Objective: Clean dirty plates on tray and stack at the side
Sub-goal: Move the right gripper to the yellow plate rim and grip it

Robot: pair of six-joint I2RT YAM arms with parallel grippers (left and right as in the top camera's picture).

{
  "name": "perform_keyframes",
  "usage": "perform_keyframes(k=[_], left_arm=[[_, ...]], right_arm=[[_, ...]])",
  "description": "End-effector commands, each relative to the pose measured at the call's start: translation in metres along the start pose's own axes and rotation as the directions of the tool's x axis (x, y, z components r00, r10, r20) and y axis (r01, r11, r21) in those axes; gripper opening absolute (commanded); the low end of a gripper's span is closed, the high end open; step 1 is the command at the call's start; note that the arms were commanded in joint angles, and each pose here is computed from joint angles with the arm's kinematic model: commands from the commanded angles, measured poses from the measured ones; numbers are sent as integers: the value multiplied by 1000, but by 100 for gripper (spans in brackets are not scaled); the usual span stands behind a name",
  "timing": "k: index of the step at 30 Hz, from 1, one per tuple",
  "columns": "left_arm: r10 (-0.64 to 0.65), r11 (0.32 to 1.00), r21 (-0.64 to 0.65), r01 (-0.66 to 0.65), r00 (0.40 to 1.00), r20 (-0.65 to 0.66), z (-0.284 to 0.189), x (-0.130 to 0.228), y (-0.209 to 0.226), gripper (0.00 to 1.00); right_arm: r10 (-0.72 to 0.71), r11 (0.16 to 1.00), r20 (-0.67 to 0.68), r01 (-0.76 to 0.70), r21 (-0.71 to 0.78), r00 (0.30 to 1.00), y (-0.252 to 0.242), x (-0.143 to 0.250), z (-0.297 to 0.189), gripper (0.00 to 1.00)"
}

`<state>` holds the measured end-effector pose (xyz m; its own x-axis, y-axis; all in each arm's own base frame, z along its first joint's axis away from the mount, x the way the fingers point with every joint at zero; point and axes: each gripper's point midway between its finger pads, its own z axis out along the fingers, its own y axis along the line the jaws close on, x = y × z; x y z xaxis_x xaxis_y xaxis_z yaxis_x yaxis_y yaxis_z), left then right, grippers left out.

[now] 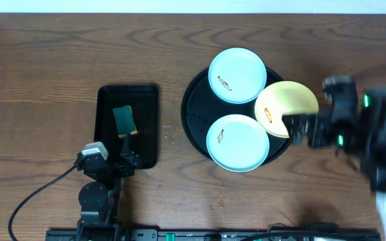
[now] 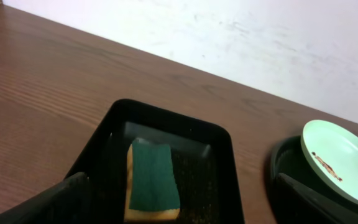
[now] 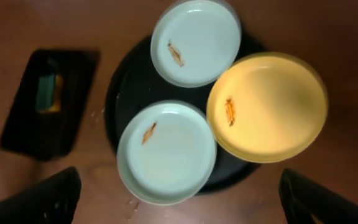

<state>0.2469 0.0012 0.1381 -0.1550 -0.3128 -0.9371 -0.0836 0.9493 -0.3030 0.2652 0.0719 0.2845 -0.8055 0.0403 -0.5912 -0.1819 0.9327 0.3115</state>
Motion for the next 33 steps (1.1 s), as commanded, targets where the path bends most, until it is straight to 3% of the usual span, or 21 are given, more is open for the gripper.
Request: perform_keyframes(k=[1, 2, 5, 6, 7, 8, 13, 16, 20, 22, 26, 30, 33], left_arm=[[21, 999, -36, -22, 999, -43, 1, 16, 9, 92], [21, 999, -36, -22, 999, -43, 1, 16, 9, 92], [21, 999, -36, -22, 999, -43, 1, 16, 9, 92], [21, 999, -36, -22, 999, -43, 1, 16, 9, 92], [21, 999, -36, -22, 999, -43, 1, 16, 9, 92], [21, 999, -36, -22, 999, -43, 1, 15, 9, 92], [21, 999, -36, -22, 999, -43, 1, 15, 9, 92], [21, 999, -36, -22, 999, -43, 1, 16, 9, 92], [21, 999, -36, -22, 999, -43, 1, 15, 9, 92], [21, 999, -36, -22, 999, -43, 1, 15, 9, 92], [21, 999, -36, -22, 999, -43, 1, 16, 9, 92], [21, 999, -36, -22, 999, -43, 1, 15, 9, 92], [21, 999, -36, -22, 999, -43, 1, 15, 9, 92]], right_arm=[[57, 988, -141, -76, -135, 988, 21, -9, 10, 99], [55, 981, -178, -86, -175, 983, 27, -7, 15, 99], [101, 973, -305, -158, -169, 947, 27, 11, 36, 47], [122, 973, -343, -181, -145, 931, 26, 19, 43, 23], [156, 973, -378, -208, -102, 913, 22, 28, 50, 12], [196, 971, -407, -233, -43, 892, 17, 39, 58, 9], [312, 941, -458, -203, 272, 832, -13, 96, 89, 11], [328, 920, -454, -170, 354, 828, -20, 118, 104, 16], [347, 900, -420, -171, 401, 839, -29, 136, 125, 40], [372, 887, -397, -196, 418, 839, -37, 143, 136, 45], [397, 877, -356, -236, 419, 846, -50, 148, 151, 45], [404, 890, -328, -283, 357, 854, -50, 152, 171, 35], [397, 904, -333, -303, 301, 855, -43, 158, 181, 34]])
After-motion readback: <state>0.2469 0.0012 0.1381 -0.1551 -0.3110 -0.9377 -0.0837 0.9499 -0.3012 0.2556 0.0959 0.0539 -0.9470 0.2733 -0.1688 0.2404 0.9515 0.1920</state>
